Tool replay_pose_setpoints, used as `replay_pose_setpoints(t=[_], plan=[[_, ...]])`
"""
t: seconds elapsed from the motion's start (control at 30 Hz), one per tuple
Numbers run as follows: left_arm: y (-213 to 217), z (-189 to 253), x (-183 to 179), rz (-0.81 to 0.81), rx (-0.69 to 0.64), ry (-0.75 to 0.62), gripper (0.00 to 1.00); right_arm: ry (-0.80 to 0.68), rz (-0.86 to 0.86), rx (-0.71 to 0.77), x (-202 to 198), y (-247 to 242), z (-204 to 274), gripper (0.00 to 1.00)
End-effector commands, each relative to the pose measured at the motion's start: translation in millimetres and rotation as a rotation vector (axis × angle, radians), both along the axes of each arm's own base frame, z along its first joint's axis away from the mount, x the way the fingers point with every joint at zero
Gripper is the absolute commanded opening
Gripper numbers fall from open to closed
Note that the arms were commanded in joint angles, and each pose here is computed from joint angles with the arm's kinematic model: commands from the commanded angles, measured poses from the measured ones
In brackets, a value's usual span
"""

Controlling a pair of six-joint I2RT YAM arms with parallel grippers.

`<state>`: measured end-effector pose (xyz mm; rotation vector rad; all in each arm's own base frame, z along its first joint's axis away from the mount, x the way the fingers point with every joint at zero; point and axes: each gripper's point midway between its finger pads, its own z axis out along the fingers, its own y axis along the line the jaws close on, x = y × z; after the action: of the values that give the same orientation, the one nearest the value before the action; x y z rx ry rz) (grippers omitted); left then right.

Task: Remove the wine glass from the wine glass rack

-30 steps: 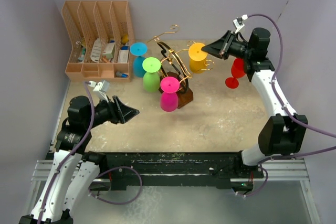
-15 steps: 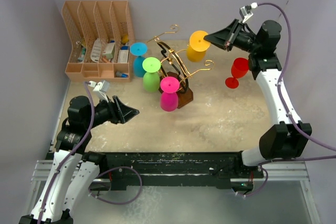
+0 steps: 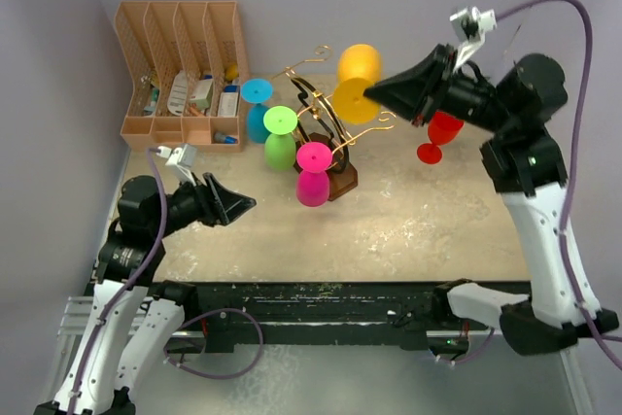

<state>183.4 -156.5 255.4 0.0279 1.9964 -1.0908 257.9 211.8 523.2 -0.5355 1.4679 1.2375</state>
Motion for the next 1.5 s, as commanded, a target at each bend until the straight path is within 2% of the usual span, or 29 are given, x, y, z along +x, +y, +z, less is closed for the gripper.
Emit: replay_pose_setpoints(t=[0.0,0.13,0.27,0.4,0.53,0.7,0.83,1.0,1.13,1.47], plan=[[-3.5,56.4,-6.6,-0.015,-0.073,-0.102,0.66,-0.325,-0.124,-0.19,-47.6,-5.4,5.1,0.0],[-7.0,82.8,-15.6,-0.025,-0.141,-0.093,0.66,-0.479,-0.175,-0.23,-81.1,-8.1,4.3,0.0],[-14.9,108.2,-25.9,-0.067,-0.235,-0.052,0.66,-0.587,-0.19,-0.295,-96.4,-6.6,-10.8,0.0],[-25.0,125.6,-32.5,-0.131,-0.327,0.038,0.66,-0.648,-0.206,-0.401,-91.9,10.0,-37.4,0.0],[-28.9,124.2,-30.7,-0.135,-0.348,0.169,0.66,-0.732,-0.289,-0.555,-80.4,30.6,-61.7,0.0],[-32.4,134.4,-34.3,-0.152,-0.411,0.229,0.67,-0.889,-0.421,-0.678,-81.7,49.2,-75.2,0.0],[-37.0,137.3,-34.6,-0.179,-0.479,0.303,0.65,-1.031,-0.477,-0.725,-94.9,66.0,-78.5,0.0],[-40.4,133.0,-34.9,-0.197,-0.536,0.385,0.61,-1.147,-0.542,-0.699,-104.5,77.6,-72.9,0.0],[-41.5,129.7,-35.2,-0.204,-0.54,0.418,0.59,-1.258,-0.547,-0.76,-113.0,94.5,-94.3,0.0],[-43.1,135.6,-34.8,-0.225,-0.562,0.429,0.58,-1.304,-0.52,-0.804,-122.9,125.7,-111.7,0.0]])
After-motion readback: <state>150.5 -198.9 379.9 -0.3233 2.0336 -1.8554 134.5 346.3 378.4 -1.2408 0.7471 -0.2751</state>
